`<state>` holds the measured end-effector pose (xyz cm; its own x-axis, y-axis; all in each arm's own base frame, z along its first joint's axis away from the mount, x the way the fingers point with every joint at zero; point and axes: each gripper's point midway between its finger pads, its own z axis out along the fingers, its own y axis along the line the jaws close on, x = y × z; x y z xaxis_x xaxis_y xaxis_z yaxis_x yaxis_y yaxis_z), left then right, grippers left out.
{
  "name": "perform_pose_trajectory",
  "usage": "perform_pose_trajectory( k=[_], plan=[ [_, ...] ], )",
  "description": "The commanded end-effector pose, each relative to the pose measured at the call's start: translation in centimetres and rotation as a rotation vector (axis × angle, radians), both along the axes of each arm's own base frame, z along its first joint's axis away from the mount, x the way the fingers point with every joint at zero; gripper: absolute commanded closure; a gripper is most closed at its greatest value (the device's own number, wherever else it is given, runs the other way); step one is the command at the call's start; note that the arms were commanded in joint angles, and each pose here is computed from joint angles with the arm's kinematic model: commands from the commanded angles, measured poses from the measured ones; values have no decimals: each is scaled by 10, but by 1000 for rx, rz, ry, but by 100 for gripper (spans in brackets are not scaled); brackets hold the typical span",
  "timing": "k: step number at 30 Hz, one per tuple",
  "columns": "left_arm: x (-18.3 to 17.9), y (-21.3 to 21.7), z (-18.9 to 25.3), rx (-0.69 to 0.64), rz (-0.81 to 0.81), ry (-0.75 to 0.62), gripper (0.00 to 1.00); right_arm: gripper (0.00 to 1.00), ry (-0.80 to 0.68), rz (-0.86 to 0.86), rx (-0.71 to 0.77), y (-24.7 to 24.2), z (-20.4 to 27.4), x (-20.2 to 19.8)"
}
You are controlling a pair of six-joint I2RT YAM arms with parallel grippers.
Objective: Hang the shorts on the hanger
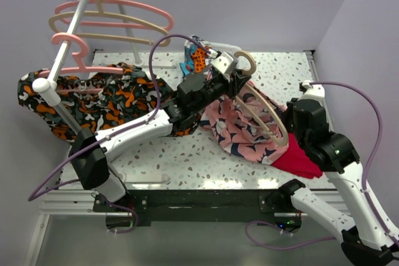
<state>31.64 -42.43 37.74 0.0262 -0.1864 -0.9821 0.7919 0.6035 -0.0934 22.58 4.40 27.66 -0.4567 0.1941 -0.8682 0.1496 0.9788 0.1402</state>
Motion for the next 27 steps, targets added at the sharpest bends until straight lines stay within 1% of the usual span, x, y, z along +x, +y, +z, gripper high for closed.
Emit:
perform_pose_trajectory(
  k=[1, 8, 12, 16, 18, 27],
  plan=[
    [50, 38, 46, -74, 252, -133, 100, 100, -29, -87, -19, -27, 23, -21],
    [73, 49, 43, -93, 360, -120, 100, 100, -32, -41, 1, -25, 30, -33],
    [92, 60, 36, -94, 480, -71, 100, 100, -28, -20, 13, -23, 32, -37],
    [100, 70, 35, -130, 556, -38, 100, 100, -18, 3, 25, -19, 32, -40],
    [102, 74, 37, -141, 586, -42, 100, 100, -10, -6, 21, -22, 32, -43],
    [104, 77, 32, -135, 604, -81, 100, 100, -26, -75, 13, -38, 45, -53]
  ],
)
